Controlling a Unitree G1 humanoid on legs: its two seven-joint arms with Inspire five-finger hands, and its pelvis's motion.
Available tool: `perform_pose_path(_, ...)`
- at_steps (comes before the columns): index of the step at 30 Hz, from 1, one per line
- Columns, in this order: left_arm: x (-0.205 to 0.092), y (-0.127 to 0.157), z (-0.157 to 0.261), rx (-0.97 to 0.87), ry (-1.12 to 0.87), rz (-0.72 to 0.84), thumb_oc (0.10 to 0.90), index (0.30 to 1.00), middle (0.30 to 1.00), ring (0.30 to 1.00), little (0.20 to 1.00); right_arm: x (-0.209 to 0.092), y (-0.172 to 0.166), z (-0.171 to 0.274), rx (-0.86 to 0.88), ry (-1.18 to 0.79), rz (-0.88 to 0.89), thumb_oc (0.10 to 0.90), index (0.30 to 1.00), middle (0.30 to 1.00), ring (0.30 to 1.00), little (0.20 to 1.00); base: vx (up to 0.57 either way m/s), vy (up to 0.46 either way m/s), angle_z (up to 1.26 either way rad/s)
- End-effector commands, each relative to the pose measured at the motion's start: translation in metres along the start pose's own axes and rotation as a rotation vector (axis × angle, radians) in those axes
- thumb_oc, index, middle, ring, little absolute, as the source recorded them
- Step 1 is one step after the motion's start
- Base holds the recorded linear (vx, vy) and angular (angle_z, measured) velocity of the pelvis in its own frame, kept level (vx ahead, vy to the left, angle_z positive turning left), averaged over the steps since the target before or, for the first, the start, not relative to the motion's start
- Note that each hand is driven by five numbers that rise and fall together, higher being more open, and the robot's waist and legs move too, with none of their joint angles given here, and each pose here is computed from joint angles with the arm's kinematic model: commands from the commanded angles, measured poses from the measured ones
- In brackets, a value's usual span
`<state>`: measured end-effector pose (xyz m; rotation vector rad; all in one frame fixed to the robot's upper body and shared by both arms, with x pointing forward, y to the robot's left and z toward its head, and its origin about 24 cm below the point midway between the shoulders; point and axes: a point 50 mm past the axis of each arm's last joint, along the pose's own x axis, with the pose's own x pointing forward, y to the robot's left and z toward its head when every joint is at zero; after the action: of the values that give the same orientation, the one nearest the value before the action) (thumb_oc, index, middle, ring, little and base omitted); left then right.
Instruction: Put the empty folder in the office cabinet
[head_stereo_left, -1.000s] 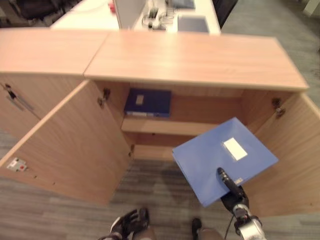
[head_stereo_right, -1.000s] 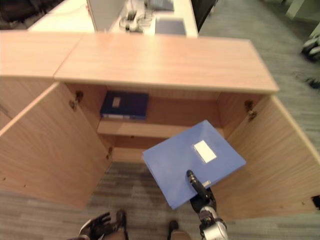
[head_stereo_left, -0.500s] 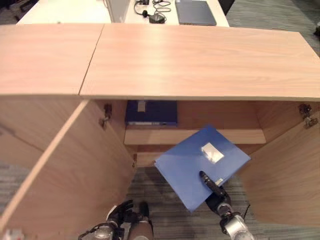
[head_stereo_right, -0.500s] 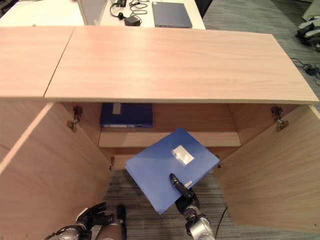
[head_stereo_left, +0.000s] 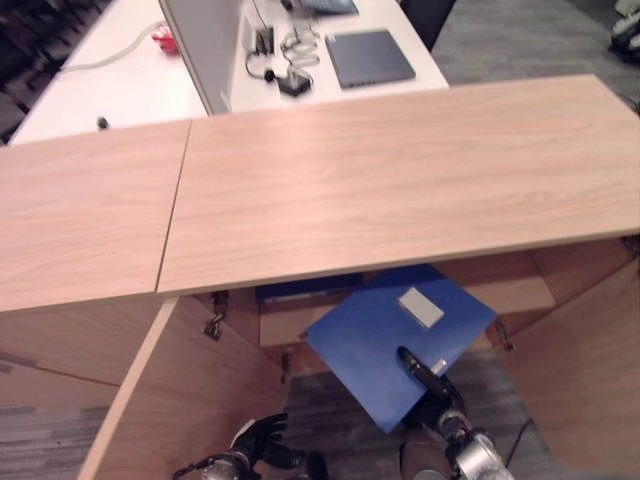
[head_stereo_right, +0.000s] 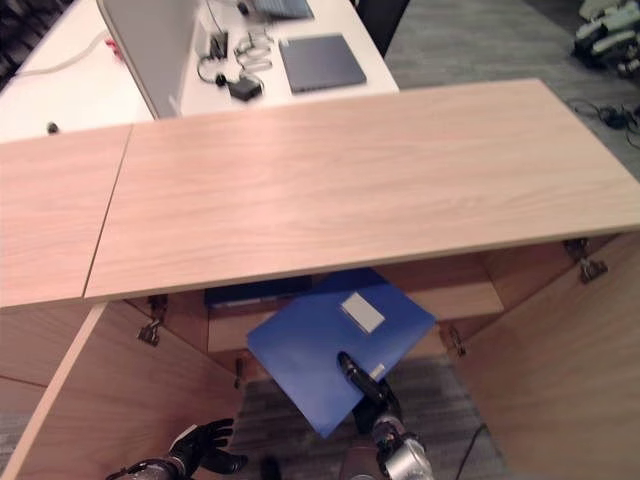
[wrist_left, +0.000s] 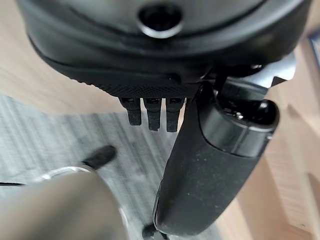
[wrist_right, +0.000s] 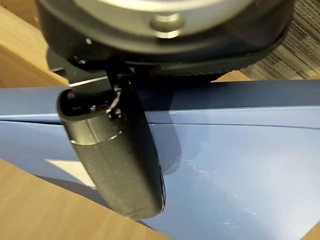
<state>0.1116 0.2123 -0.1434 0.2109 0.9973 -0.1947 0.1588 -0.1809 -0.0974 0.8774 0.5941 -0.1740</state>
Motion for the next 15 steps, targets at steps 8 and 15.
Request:
perform_pose_path(8, -0.029, 0.027, -0.069, 0.123, 0.242, -0.001, 0.800, 0.900, 0.900, 0.900, 0.900, -0.004, 0.042, 0.086, -0.024, -0.363, 0.275, 0.400, 0.300, 0.300, 0.300, 0.300, 0.06, -0.140, 0.05)
perform_pose_path(15, -0.031, 0.029, -0.072, 0.115, 0.255, -0.025, 0.800, 0.900, 0.900, 0.900, 0.900, -0.003, 0.060, 0.124, 0.027, -0.551, 0.310, 0.400, 0.300, 0.300, 0.300, 0.300, 0.02, -0.094, 0.17)
